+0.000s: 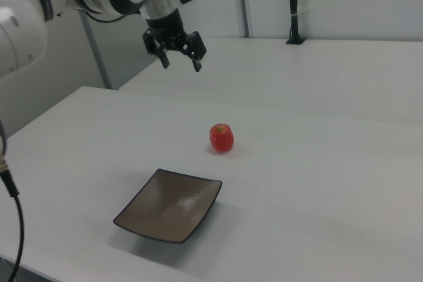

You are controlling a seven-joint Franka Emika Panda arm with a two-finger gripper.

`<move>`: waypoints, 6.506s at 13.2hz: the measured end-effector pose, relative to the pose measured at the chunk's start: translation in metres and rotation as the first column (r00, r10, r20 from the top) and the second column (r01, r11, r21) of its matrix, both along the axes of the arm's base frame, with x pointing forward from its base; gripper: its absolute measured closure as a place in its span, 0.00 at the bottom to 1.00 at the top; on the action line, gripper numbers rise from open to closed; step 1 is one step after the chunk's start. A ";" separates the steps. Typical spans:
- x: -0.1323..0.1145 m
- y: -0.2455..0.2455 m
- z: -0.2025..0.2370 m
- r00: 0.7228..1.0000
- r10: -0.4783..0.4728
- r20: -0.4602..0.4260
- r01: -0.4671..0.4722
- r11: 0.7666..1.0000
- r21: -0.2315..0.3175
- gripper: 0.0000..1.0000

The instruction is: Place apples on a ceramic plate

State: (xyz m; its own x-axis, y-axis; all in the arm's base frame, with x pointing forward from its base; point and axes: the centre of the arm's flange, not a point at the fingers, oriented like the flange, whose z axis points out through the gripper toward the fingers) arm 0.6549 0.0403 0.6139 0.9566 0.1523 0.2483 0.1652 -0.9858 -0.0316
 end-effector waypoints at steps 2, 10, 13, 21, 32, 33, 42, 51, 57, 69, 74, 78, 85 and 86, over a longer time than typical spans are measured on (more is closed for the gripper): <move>0.030 0.001 -0.030 0.999 -0.005 0.036 0.005 1.000 0.003 0.00; 0.092 0.023 -0.171 0.998 0.019 0.056 -0.018 1.000 -0.024 0.00; 0.104 0.032 -0.224 0.998 0.045 0.054 -0.041 0.997 -0.067 0.00; 0.110 0.041 -0.278 0.994 0.102 0.034 -0.094 0.981 -0.168 0.00; 0.111 0.042 -0.276 0.992 0.122 0.039 -0.112 0.973 -0.204 0.26; 0.112 0.042 -0.262 0.991 0.121 0.061 -0.107 0.973 -0.204 0.26; 0.019 0.035 -0.038 0.996 0.048 0.075 -0.041 0.995 -0.089 0.28; -0.127 0.012 -0.056 0.966 0.115 -0.233 -0.140 0.986 -0.095 0.28; -0.143 -0.021 -0.161 0.953 0.127 -0.274 -0.156 0.984 -0.089 0.28; -0.165 -0.022 -0.262 0.985 0.149 -0.090 -0.158 0.982 -0.108 0.24; -0.165 -0.022 -0.269 0.983 0.150 -0.106 -0.162 0.981 -0.106 0.00; -0.138 -0.019 -0.192 0.974 0.148 -0.172 -0.167 0.980 -0.104 0.00; -0.145 -0.004 0.033 0.957 0.136 -0.258 -0.153 0.987 -0.047 0.00; -0.149 -0.003 0.047 0.961 0.099 -0.258 -0.108 0.994 -0.021 0.00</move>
